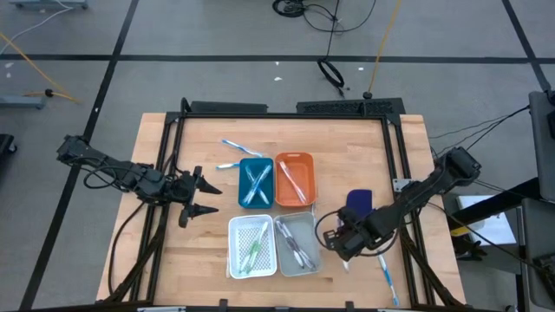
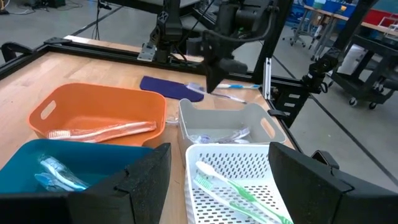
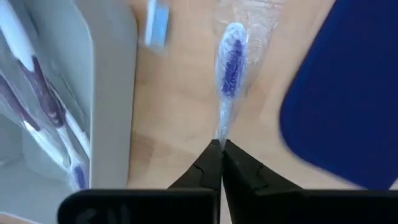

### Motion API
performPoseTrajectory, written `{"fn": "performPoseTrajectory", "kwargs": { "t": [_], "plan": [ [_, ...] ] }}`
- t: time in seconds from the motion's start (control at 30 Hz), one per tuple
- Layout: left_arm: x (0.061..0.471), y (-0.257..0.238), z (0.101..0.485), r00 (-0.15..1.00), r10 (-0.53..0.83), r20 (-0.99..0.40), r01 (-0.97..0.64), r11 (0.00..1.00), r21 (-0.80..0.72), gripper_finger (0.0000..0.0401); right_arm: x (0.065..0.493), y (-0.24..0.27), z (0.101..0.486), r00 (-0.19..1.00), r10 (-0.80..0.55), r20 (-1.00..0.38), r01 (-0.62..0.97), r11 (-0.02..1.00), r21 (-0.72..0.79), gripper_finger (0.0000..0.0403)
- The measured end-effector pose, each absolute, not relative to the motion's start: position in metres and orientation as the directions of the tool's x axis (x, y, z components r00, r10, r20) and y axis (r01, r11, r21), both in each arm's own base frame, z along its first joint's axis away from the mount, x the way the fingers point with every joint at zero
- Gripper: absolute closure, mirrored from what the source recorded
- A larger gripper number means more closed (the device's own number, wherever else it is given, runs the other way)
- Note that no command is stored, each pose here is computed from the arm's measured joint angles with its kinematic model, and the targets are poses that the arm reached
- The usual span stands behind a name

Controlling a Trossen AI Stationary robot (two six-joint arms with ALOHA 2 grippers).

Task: Pick & Place Toothbrushes
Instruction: Put the purple toothbrush into the gray bin

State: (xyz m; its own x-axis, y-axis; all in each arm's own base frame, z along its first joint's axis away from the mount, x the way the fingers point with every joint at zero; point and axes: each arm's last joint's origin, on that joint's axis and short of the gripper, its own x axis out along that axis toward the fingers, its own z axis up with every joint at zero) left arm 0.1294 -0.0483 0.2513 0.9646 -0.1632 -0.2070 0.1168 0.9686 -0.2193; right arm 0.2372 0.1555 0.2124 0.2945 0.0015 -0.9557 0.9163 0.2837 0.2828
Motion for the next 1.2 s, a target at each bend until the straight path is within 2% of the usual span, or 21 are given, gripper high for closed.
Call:
{"fn": "performPoseTrajectory", "kwargs": {
  "t": [0.1, 0.33, 0.5, 0.67, 0.9, 1.2],
  "plan": [
    [0.129, -0.048, 0.251, 0.965, -0.163, -0.206, 0.116, 0.968, -0.222, 0.013, 0.23, 0.151, 0.222, 0.328, -0.058, -0.943, 0.898, 0.327, 0.293, 0.0402],
    [0.129, -0.048, 0.251, 0.965, -0.163, -0.207, 0.111, 0.965, -0.239, 0.013, 0.221, 0.145, 0.245, 0.526, -0.255, -0.811, 0.772, 0.544, 0.329, 0.0402],
    [0.129, -0.048, 0.251, 0.965, -0.163, -0.207, 0.112, 0.965, -0.239, 0.013, 0.215, 0.143, 0.257, 0.623, -0.37, -0.689, 0.69, 0.674, 0.262, 0.0403],
    [0.129, -0.048, 0.251, 0.965, -0.162, -0.207, 0.111, 0.965, -0.239, 0.013, 0.213, 0.145, 0.266, 0.688, -0.411, -0.598, 0.608, 0.777, 0.166, 0.0403],
    [0.129, -0.048, 0.251, 0.965, -0.162, -0.207, 0.111, 0.964, -0.24, 0.013, 0.217, 0.149, 0.273, 0.743, -0.415, -0.525, 0.524, 0.849, 0.069, 0.0403],
    [0.129, -0.048, 0.251, 0.965, -0.162, -0.207, 0.11, 0.964, -0.241, 0.013, 0.218, 0.15, 0.274, 0.753, -0.407, -0.517, 0.506, 0.861, 0.059, 0.0403]
  ]
}}
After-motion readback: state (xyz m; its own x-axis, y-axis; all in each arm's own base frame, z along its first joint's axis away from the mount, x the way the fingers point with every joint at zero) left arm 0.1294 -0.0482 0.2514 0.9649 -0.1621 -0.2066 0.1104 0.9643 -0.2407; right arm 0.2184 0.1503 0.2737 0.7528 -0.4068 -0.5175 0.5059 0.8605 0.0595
